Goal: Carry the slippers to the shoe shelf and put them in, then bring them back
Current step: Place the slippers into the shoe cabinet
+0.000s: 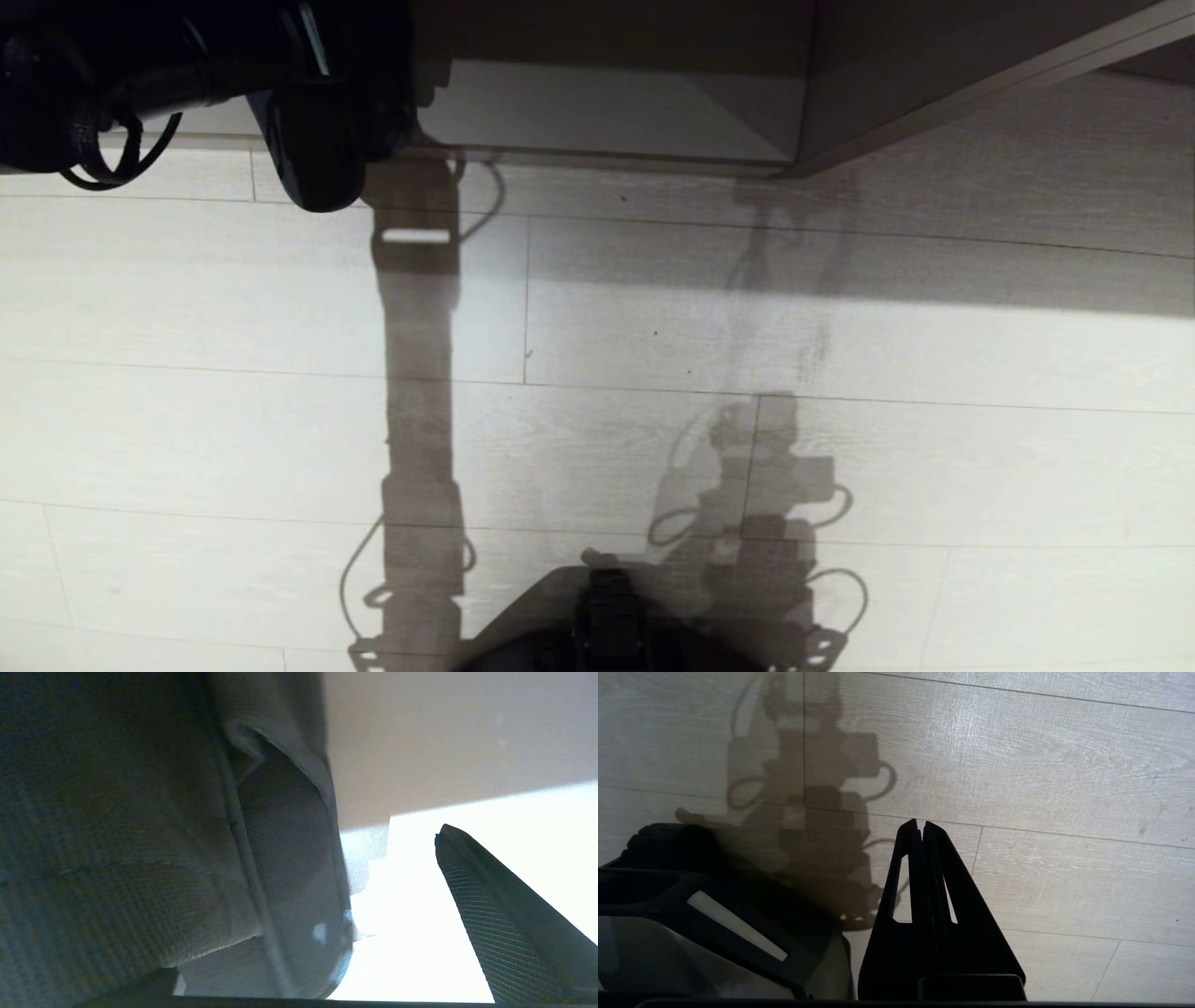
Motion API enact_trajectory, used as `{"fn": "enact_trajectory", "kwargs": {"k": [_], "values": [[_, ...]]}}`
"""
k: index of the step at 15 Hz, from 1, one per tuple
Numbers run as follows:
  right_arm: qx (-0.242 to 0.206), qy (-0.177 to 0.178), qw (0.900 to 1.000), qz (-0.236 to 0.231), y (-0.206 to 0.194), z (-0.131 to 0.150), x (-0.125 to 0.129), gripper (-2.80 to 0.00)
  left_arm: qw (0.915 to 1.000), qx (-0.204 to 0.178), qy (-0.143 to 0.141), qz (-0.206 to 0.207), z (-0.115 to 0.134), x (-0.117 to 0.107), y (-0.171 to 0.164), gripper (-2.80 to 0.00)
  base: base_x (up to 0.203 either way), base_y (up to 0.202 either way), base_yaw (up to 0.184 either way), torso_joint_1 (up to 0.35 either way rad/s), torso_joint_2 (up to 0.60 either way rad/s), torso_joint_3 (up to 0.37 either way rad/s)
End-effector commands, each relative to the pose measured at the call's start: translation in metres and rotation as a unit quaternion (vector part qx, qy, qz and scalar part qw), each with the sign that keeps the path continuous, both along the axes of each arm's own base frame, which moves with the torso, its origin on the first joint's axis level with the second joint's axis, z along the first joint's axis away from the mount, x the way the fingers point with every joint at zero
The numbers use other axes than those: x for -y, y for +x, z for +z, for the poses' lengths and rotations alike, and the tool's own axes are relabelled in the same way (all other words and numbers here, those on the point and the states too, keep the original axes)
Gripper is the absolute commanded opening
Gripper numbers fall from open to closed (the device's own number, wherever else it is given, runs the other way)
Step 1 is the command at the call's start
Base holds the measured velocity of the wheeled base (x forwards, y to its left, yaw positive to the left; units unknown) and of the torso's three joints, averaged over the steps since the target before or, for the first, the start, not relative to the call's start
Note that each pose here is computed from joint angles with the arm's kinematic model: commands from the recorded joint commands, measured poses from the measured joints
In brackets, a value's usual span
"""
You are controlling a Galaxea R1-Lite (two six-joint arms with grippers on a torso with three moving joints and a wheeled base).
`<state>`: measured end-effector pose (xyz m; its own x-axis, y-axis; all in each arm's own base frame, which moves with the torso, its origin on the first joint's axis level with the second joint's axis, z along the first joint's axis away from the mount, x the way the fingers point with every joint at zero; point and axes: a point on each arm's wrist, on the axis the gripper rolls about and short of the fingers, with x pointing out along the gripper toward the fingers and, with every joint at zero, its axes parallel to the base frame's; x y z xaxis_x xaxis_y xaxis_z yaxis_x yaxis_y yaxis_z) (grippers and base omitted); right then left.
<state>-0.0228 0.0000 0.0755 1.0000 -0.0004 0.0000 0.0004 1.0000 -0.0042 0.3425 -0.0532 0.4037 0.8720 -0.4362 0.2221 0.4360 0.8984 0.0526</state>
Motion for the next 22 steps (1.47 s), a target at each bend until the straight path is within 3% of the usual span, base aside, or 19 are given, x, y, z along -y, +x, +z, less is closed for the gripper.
{"fn": "enact_trajectory", "kwargs": {"k": [1, 5, 11, 14, 22], "values": [[-0.001, 0.0, 1.0, 0.0, 0.0, 0.0, 0.0, -2.8, 1.0, -0.003, -0.006, -0.002, 0.0, 0.0, -0.003, 0.0, 0.0, 0.0, 0.0, 0.0, 0.0, 0.0], [-0.001, 0.0, 1.0, 0.0, 0.0, 0.0, 0.0, -2.8, 0.9995, -0.031, -0.008, -0.003, -0.014, 0.0, 0.002, 0.0, 0.0, 0.0, 0.0, 0.0, 0.0, 0.0], [-0.001, 0.0, 1.0, -0.001, 0.0, 0.0, 0.0, -2.8, 0.9998, -0.002, -0.006, 0.02, -0.007, -0.006, 0.004, 0.0, 0.0, 0.0, 0.0, 0.0, 0.0, 0.0], [0.0, 0.0, 1.0, 0.0, 0.0, 0.0, 0.0, -2.8, 0.9975, 0.016, 0.024, 0.065, -0.01, -0.013, 0.01, 0.0, 0.0, 0.0, 0.0, 0.0, 0.0, 0.0], [-0.001, 0.0, 1.0, 0.0, 0.0, 0.0, 0.0, -2.8, 0.9922, 0.045, 0.041, 0.109, -0.006, -0.016, 0.01, 0.0, 0.0, 0.0, 0.0, 0.0, 0.0, 0.0]]}}
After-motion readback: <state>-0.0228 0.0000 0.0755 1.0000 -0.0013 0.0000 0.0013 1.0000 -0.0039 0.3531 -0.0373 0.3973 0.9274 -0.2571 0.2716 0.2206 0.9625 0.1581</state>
